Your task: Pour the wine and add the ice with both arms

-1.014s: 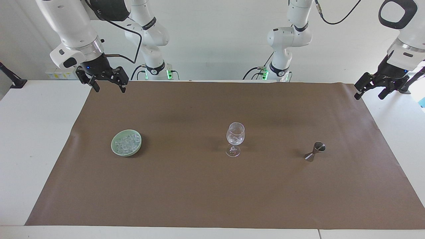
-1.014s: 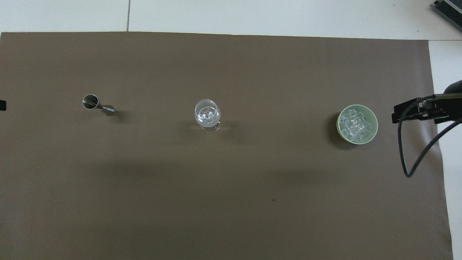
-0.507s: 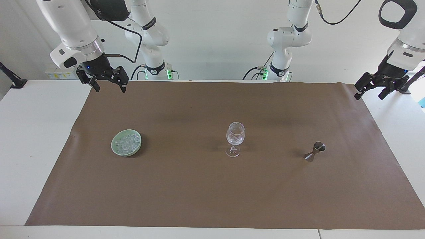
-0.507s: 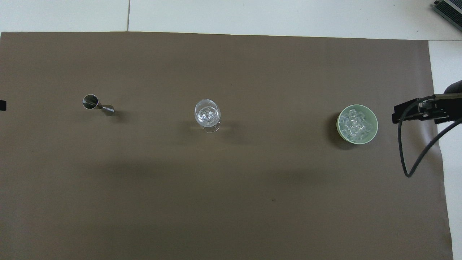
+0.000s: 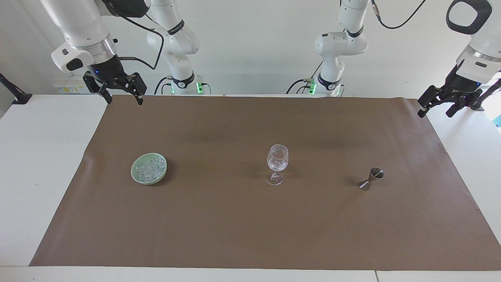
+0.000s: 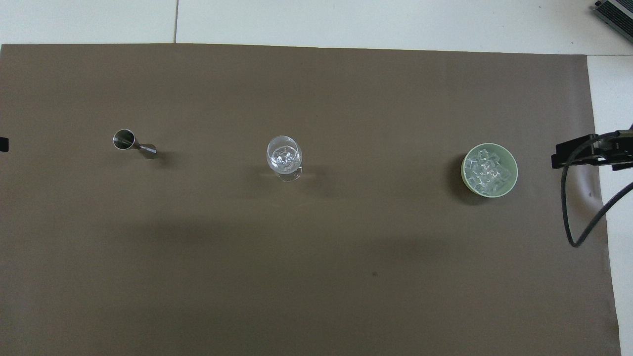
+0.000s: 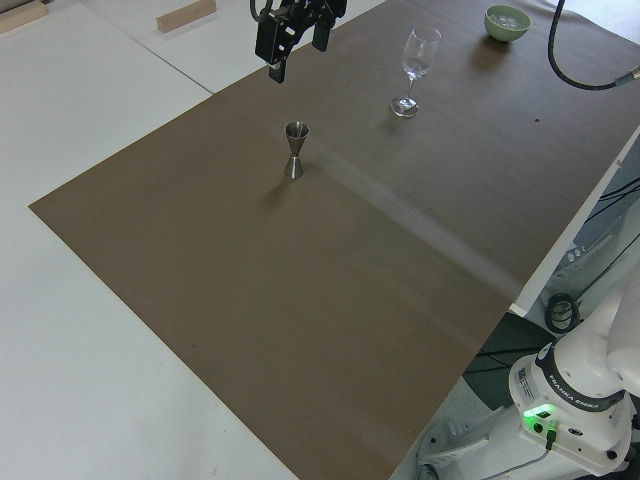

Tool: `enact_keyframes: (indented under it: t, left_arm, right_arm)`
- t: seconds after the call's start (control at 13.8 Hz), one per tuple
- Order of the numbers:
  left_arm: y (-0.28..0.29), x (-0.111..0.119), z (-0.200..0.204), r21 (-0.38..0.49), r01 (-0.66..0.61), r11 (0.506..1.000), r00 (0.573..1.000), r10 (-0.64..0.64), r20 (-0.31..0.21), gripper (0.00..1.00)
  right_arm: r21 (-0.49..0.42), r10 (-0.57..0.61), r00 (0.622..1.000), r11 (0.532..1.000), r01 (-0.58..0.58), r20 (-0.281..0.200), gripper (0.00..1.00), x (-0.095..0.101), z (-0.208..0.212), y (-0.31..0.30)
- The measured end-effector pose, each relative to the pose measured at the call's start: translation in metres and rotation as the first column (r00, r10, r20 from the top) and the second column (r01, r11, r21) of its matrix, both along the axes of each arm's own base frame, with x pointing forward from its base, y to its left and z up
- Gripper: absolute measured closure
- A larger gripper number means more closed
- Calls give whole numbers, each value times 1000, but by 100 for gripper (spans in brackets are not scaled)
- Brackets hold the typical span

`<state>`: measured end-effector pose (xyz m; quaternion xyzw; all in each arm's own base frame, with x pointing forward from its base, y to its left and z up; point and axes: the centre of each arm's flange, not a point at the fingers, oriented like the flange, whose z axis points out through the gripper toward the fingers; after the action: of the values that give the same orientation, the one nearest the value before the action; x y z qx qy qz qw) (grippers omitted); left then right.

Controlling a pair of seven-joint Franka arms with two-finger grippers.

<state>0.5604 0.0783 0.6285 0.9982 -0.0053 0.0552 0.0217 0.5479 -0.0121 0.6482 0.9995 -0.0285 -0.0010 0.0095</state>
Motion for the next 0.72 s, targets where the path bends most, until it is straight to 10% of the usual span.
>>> enact_keyframes:
  t: [0.72]
  left_arm:
    - [-16, 0, -1, -8, 12, 1000, 1000, -12, -13, 0]
  right_arm:
    - [0, -27, 1000, 1000, 27, -2, 0, -1, -1, -15]
